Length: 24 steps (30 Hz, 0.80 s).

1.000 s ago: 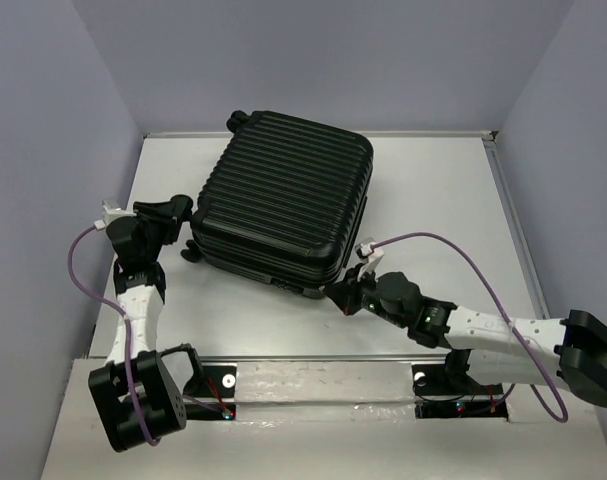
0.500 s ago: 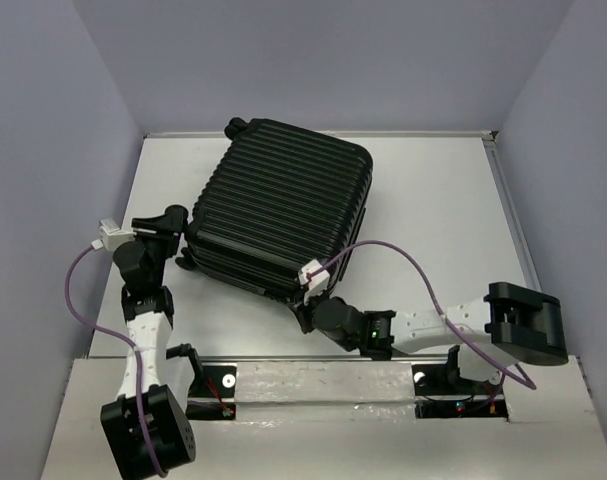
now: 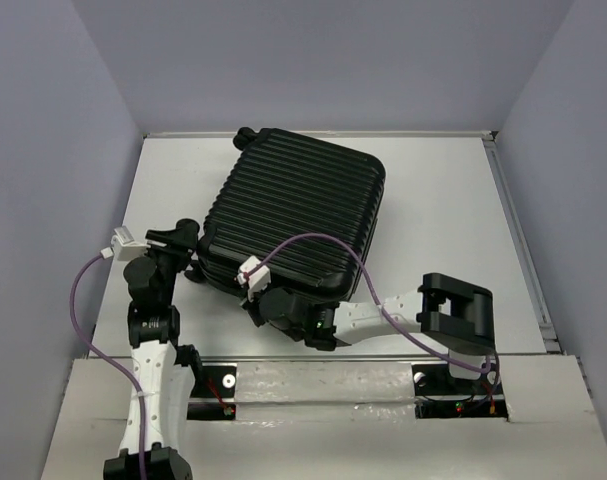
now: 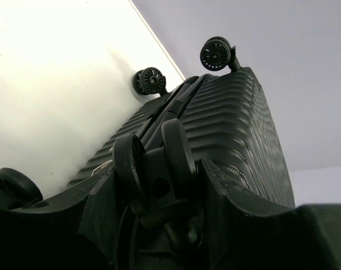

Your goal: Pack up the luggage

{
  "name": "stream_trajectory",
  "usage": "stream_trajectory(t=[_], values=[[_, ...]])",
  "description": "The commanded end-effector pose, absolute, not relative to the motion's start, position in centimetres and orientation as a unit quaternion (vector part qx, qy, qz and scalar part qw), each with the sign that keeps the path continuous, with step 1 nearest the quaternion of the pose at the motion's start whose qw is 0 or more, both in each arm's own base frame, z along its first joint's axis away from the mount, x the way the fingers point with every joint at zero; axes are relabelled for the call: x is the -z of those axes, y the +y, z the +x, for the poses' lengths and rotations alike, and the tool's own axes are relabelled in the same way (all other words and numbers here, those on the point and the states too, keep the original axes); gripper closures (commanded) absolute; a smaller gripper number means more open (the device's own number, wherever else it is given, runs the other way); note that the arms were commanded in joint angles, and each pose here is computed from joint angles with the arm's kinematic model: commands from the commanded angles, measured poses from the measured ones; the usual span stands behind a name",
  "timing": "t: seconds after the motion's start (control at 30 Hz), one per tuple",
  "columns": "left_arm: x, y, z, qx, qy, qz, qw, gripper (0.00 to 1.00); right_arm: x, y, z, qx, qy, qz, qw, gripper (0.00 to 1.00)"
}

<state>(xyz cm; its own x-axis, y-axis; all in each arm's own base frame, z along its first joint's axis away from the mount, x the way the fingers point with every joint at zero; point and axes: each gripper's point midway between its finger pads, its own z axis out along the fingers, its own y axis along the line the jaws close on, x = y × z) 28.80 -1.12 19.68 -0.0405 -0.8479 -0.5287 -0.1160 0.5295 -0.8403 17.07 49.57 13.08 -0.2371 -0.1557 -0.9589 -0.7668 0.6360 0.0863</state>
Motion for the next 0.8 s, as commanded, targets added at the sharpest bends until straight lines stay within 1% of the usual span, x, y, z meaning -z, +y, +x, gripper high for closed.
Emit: stream_trajectory(t=[0.0, 0.03, 0.1, 0.13, 0.2, 0.27, 0.3, 0.33, 0.37, 0.4, 0.43, 0.47, 0.5, 0.57, 0.6, 0.67, 0.7, 0.77], values=[[-19.0, -8.9, 25.1, 0.378, 0.737, -0.179, 0.531, 0.94, -23.8, 54.9, 12.9, -0.505, 0.620, -0.355, 0.485, 0.93], [-19.0, -9.0, 25.0, 0.380, 0.737, -0.178, 0.529, 0.94, -24.9, 55.2, 11.4, -0.533, 0.602, -0.372, 0.463, 0.93], [-19.2, -9.3, 24.9, 0.382, 0.736, -0.177, 0.531, 0.94, -24.7, 56.0, 9.2, -0.554, 0.596, -0.414, 0.407, 0.93], [-19.2, -9.2, 24.8, 0.383, 0.733, -0.181, 0.532, 0.94, -27.0, 57.0, 8.9, -0.569, 0.581, -0.418, 0.405, 0.93], [-19.1, -9.2, 24.8, 0.383, 0.732, -0.182, 0.533, 0.94, -26.3, 57.5, 7.7, -0.580, 0.584, -0.433, 0.366, 0.93], [-19.1, -9.2, 24.7, 0.383, 0.732, -0.182, 0.534, 0.94, -26.2, 57.3, 7.2, -0.589, 0.586, -0.432, 0.350, 0.93], [-19.2, -9.1, 24.8, 0.381, 0.731, -0.183, 0.536, 0.94, -25.9, 57.0, 7.2, -0.589, 0.598, -0.423, 0.342, 0.89], [-19.3, -9.0, 24.8, 0.379, 0.730, -0.184, 0.539, 0.94, -25.6, 56.5, 7.3, -0.583, 0.610, -0.415, 0.341, 0.80], [-19.5, -8.9, 24.9, 0.378, 0.729, -0.184, 0.541, 0.94, -26.7, 55.4, 7.5, -0.580, 0.614, -0.406, 0.349, 0.67], [-19.7, -8.9, 25.0, 0.375, 0.728, -0.183, 0.544, 0.94, -24.4, 54.1, 7.7, -0.555, 0.644, -0.404, 0.339, 0.44], [-19.8, -8.7, 25.1, 0.372, 0.727, -0.185, 0.547, 0.94, -24.0, 53.1, 8.3, -0.539, 0.659, -0.391, 0.351, 0.35], [-20.0, -8.6, 25.3, 0.370, 0.726, -0.185, 0.549, 0.94, -26.2, 51.3, 8.2, -0.545, 0.652, -0.379, 0.365, 0.29], [-20.0, -8.5, 25.4, 0.367, 0.725, -0.187, 0.551, 0.94, -24.1, 49.6, 8.3, -0.526, 0.675, -0.371, 0.360, 0.21], [-20.3, -8.3, 25.6, 0.366, 0.721, -0.189, 0.557, 0.94, -24.4, 47.1, 8.4, -0.517, 0.683, -0.358, 0.373, 0.17], [-20.4, -8.3, 25.6, 0.366, 0.720, -0.190, 0.558, 0.94, -26.4, 45.2, 8.6, -0.518, 0.677, -0.343, 0.393, 0.14], [-20.6, -8.1, 25.7, 0.363, 0.716, -0.194, 0.564, 0.94, -25.5, 42.2, 10.5, -0.473, 0.708, -0.302, 0.429, 0.11], [-20.7, -8.1, 25.7, 0.364, 0.715, -0.193, 0.565, 0.94, -27.9, 39.8, 12.4, -0.458, 0.708, -0.254, 0.474, 0.09], [-20.8, -8.1, 25.6, 0.362, 0.714, -0.191, 0.568, 0.94, -28.5, 36.6, 15.0, -0.424, 0.720, -0.206, 0.509, 0.07]])
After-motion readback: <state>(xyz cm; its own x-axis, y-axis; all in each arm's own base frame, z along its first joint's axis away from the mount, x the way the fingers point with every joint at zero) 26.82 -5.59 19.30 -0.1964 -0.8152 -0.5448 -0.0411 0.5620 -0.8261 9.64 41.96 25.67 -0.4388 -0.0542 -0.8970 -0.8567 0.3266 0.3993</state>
